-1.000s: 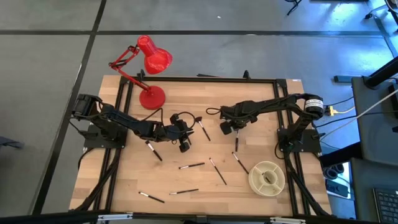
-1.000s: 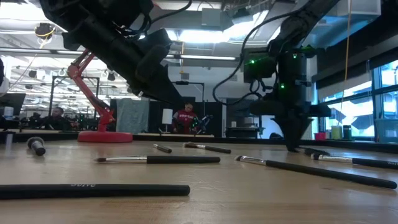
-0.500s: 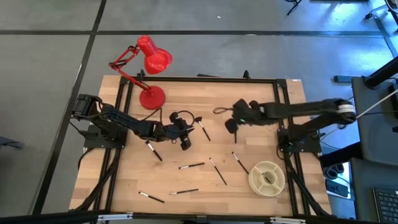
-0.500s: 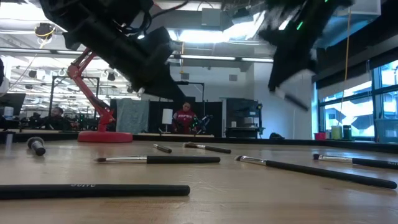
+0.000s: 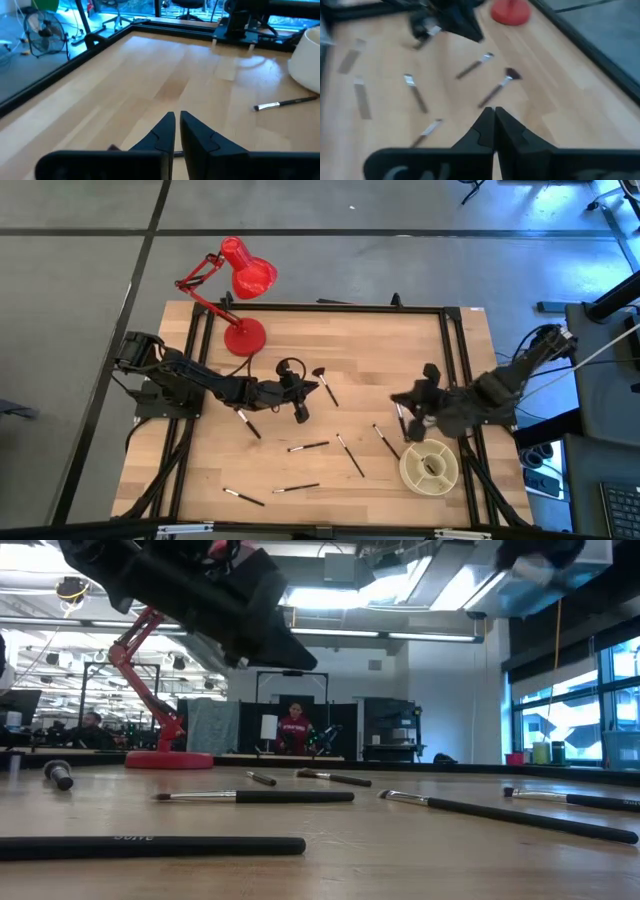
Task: Sort items
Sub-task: Put the powder brush into the brush organizer
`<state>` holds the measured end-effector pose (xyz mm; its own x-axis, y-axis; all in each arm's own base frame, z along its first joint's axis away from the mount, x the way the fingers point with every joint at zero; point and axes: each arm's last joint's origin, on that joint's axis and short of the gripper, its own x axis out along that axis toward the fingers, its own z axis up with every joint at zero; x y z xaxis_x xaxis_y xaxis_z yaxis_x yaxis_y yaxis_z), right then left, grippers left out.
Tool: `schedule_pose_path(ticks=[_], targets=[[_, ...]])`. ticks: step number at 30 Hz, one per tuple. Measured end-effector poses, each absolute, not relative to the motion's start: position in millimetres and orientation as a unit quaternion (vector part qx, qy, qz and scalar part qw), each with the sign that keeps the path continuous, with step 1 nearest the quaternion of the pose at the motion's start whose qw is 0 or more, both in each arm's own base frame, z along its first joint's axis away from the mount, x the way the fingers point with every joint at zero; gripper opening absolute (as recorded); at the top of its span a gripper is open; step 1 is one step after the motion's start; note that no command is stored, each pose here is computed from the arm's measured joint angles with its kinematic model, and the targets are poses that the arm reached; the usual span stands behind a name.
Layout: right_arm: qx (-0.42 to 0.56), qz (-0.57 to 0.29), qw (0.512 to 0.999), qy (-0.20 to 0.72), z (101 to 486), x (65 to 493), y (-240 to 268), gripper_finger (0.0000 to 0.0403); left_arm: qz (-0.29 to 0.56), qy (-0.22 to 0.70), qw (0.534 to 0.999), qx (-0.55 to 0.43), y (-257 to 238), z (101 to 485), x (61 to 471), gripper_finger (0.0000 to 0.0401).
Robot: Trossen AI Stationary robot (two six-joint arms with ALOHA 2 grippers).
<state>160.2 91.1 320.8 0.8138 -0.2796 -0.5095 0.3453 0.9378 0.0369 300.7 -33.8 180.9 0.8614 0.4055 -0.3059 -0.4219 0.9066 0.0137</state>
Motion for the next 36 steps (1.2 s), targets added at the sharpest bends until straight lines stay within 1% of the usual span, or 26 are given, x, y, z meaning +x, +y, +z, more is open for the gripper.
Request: schedule_pose_path(ticks=[4, 7, 12, 17, 20, 23, 28, 31, 36], targets=[[0.074, -0.126, 0.959, 0.244, 347, 142, 107, 0.0002, 0.211, 0.153, 0.965, -0.016, -41, 181, 300, 0.0011], [0.066, -0.117, 0.959, 0.25, 351, 135, 122, 0.0002, 0.204, 0.154, 0.967, -0.011, -46, 181, 299, 0.0004], [0.042, -0.095, 0.951, 0.291, 330, 130, 156, 0.0001, 0.188, 0.157, 0.969, 0.008, -53, 181, 298, 0.0003], [0.021, -0.098, 0.951, 0.293, 315, 124, 178, 0.0001, 0.189, 0.159, 0.969, 0.019, -51, 181, 298, 0.0004], [-0.002, -0.124, 0.951, 0.285, 306, 120, 182, 0.0001, 0.192, 0.159, 0.968, 0.016, -50, 181, 298, 0.0002], [-0.009, -0.15, 0.943, 0.298, 298, 119, 182, 0.0001, 0.192, 0.159, 0.968, 0.016, -50, 181, 298, 0.0003], [-0.013, -0.151, 0.933, 0.325, 291, 120, 187, 0.0002, 0.193, 0.158, 0.968, 0.016, -49, 181, 298, 0.0003], [0.002, -0.155, 0.922, 0.355, 288, 119, 187, 0.002, 0.197, 0.157, 0.968, 0.011, -47, 181, 299, 0.0002], [0.015, -0.178, 0.91, 0.374, 289, 115, 179, 0.008, 0.21, 0.156, 0.965, 0.013, -46, 181, 299, 0.0007]])
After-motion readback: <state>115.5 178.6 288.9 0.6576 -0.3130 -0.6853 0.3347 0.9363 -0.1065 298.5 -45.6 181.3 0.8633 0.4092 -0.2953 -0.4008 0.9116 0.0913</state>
